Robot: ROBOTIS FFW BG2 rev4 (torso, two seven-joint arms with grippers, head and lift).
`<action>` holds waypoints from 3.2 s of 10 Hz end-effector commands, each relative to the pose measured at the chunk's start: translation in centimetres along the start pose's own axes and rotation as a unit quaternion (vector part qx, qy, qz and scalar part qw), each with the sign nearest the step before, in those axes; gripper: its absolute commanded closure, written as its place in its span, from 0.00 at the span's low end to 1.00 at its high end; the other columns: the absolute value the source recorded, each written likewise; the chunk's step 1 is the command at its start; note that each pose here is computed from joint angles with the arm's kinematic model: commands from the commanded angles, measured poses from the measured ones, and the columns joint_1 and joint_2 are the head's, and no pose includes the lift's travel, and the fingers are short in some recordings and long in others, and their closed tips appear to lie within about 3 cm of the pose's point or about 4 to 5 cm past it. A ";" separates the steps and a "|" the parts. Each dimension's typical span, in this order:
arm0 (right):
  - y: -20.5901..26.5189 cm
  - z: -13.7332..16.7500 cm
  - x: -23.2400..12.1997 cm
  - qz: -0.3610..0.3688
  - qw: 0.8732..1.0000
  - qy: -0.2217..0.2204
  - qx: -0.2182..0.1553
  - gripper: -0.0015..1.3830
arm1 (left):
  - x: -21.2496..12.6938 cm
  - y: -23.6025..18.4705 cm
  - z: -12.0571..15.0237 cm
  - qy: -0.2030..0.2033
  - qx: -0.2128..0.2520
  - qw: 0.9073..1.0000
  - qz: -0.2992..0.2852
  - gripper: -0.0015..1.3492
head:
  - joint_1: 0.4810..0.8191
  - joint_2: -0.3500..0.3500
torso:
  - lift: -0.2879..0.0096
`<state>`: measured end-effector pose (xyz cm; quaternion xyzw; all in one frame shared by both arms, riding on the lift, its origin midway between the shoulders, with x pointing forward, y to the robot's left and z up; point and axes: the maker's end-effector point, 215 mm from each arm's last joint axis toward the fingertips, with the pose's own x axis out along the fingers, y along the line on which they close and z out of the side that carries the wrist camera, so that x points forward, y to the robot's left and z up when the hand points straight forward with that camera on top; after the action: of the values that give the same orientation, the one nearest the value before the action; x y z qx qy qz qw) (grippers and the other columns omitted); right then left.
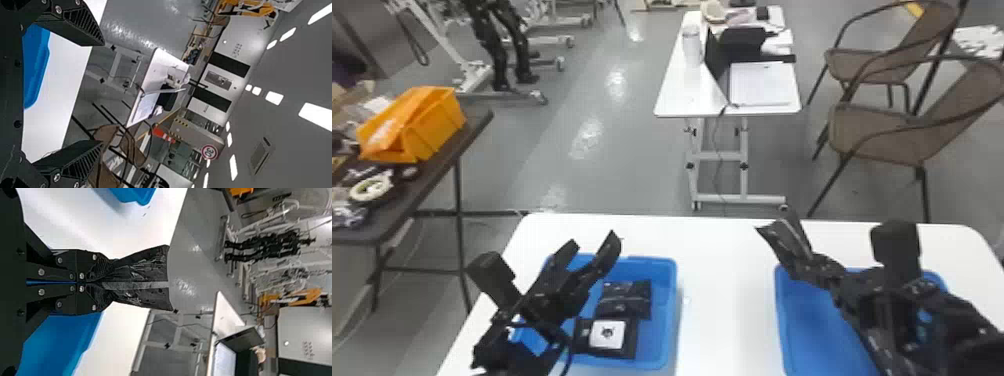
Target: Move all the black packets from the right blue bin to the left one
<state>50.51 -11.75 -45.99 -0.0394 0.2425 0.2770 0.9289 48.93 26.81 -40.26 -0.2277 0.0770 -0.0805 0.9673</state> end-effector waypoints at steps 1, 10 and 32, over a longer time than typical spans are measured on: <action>2.3 4.7 2.7 0.039 0.998 -0.021 -0.040 0.90 | 1.8 -4.0 -1.1 0.020 -0.073 0.996 -0.045 0.11 | 0.63 0.74 | 0.97; 17.4 12.4 8.3 0.228 0.966 -0.037 -0.114 0.90 | 5.0 -11.3 -2.9 0.054 -0.124 0.979 -0.153 0.11 | 0.63 0.84 | 0.97; -2.2 -4.3 -5.9 -0.089 0.993 -0.009 0.074 0.19 | -5.7 7.8 -0.3 -0.001 0.202 0.978 0.049 0.10 | 0.63 0.83 | 0.97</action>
<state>47.00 -17.00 -46.57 0.0073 0.2407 0.1787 0.9540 44.32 34.35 -43.39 -0.0244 0.0680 -0.0494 0.9962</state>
